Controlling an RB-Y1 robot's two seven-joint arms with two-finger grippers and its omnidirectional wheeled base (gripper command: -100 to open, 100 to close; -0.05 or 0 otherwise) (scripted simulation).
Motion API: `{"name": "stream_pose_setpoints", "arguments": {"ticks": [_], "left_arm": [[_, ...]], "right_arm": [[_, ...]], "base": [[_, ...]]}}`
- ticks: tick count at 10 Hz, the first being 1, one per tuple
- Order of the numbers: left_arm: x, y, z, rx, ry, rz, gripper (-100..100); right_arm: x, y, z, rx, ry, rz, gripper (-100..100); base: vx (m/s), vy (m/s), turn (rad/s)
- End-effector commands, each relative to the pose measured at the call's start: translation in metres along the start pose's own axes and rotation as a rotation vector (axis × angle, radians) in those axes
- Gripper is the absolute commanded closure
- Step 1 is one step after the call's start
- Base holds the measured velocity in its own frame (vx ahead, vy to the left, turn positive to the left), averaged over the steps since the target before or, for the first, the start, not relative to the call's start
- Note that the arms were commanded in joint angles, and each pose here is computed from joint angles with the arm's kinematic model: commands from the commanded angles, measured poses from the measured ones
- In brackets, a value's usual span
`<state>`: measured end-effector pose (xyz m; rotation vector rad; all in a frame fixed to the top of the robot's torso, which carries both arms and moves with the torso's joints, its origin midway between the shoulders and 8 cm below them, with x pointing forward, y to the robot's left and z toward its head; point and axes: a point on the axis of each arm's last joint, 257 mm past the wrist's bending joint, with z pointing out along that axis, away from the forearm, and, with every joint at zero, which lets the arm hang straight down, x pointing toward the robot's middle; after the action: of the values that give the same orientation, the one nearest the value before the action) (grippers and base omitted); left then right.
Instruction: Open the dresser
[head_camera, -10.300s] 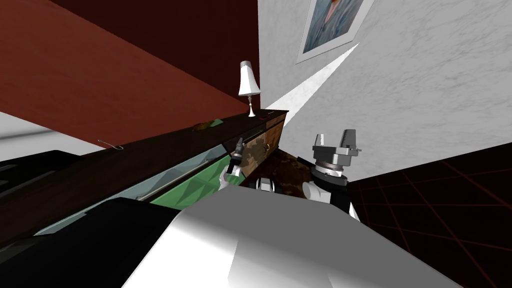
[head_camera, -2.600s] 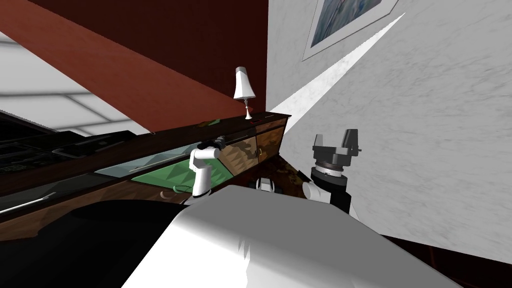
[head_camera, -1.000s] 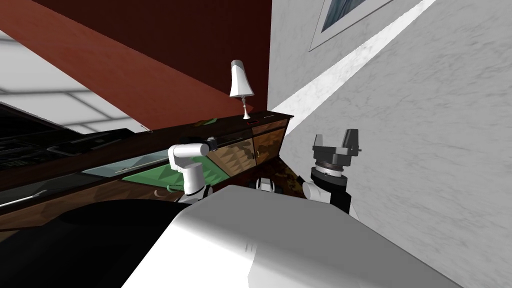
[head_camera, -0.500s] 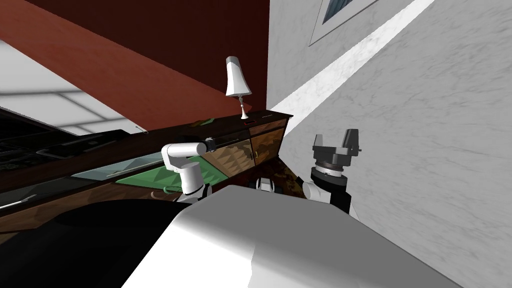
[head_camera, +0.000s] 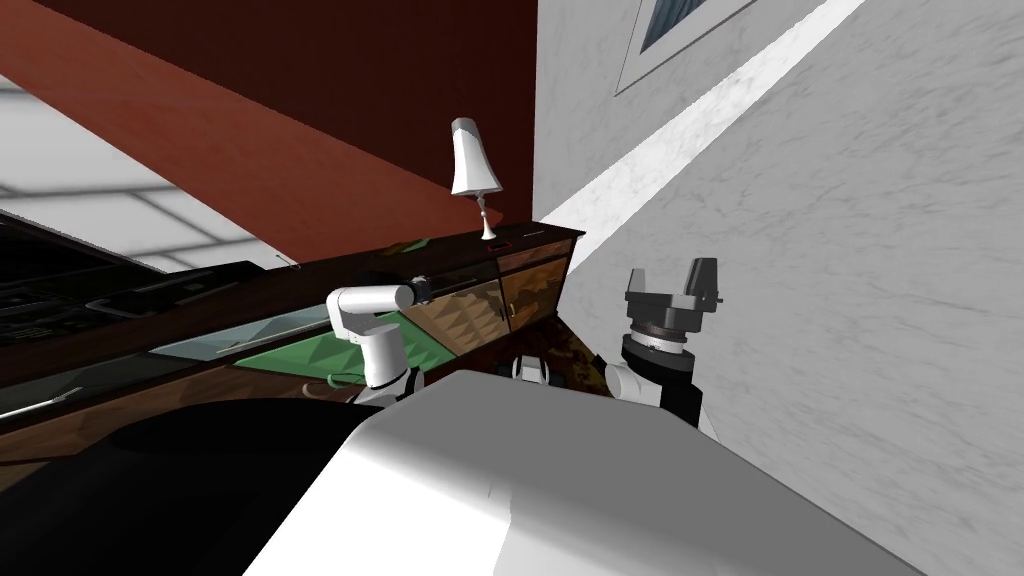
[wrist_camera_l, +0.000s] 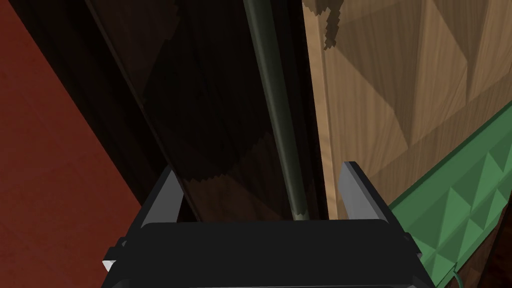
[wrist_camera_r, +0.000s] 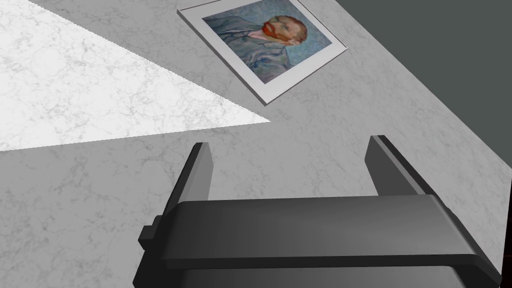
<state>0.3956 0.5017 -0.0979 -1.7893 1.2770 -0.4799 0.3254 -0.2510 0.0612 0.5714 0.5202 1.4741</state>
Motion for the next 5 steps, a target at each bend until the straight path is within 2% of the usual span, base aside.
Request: {"name": "stream_pose_setpoints", "arguments": {"ticks": [1, 3, 5], "left_arm": [[-0.0007, -0.0021, -0.0072, 0.003, -0.001, -0.001, 100], [-0.001, -0.0057, -0.0095, 0.015, 0.0, -0.002, 100], [0.0014, -0.0035, -0.0148, 0.015, 0.003, 0.004, 100]], "right_arm": [[0.0, 0.0, 0.0, 0.0, 0.0, 0.0, 0], [0.0, 0.0, 0.0, 0.0, 0.0, 0.0, 0], [0.0, 0.0, 0.0, 0.0, 0.0, 0.0, 0]], "base": [[-0.008, -0.002, -0.014], [-0.011, -0.006, 0.0], [-0.12, -0.086, 0.034]]}}
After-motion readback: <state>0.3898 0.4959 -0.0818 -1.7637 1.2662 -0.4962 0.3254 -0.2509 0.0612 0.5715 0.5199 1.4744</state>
